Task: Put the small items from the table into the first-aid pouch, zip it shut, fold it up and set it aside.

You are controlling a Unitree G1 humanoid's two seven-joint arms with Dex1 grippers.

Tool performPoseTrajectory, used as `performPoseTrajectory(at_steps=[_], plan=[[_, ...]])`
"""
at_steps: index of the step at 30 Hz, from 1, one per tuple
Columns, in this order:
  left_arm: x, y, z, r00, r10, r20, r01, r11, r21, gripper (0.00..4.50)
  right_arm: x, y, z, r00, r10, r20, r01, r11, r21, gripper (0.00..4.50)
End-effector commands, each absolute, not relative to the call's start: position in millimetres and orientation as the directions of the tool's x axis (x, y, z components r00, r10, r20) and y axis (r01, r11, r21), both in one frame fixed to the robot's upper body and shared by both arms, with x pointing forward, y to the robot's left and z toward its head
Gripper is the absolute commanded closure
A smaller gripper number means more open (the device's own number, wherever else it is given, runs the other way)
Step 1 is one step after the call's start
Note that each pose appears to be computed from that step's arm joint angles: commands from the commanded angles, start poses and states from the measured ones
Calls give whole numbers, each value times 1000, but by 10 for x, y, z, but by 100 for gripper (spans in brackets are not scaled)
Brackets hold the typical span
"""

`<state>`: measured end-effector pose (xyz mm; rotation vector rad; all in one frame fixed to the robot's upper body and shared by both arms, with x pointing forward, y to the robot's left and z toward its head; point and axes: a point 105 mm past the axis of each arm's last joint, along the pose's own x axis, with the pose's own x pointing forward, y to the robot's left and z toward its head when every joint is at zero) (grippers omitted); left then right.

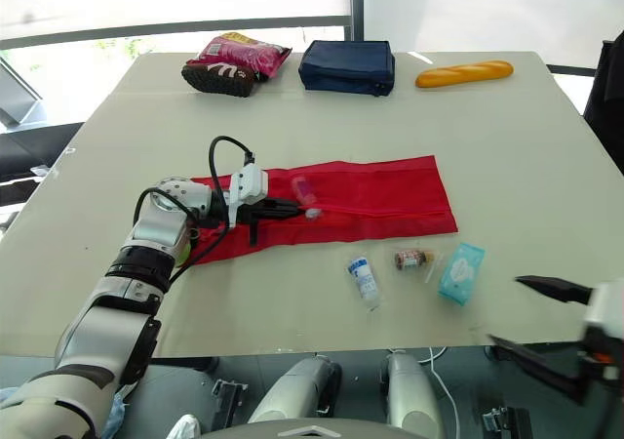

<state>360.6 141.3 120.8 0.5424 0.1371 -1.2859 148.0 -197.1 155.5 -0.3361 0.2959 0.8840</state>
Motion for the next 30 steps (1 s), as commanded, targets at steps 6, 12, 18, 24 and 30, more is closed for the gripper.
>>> performPoseTrajectory(at_steps=[6,12,18,24,30], plan=[[3548,1234,1352,275,-895,-352,931,156,331,450,1802,-1107,1190,625,712,-319,-768,633,-92,8],[3522,1160,1347,270,-898,-347,934,157,321,450,2135,-934,1005,621,700,-352,-772,624,-121,8],[3518,1122,1347,263,-900,-347,936,151,318,450,2237,-882,873,582,696,-421,-796,594,-117,46],[3518,1138,1351,264,-898,-351,936,150,320,450,2208,-863,869,577,696,-427,-797,595,-108,268],[3525,1123,1358,262,-901,-345,937,152,316,450,2214,-867,964,587,699,-408,-789,607,-93,448]])
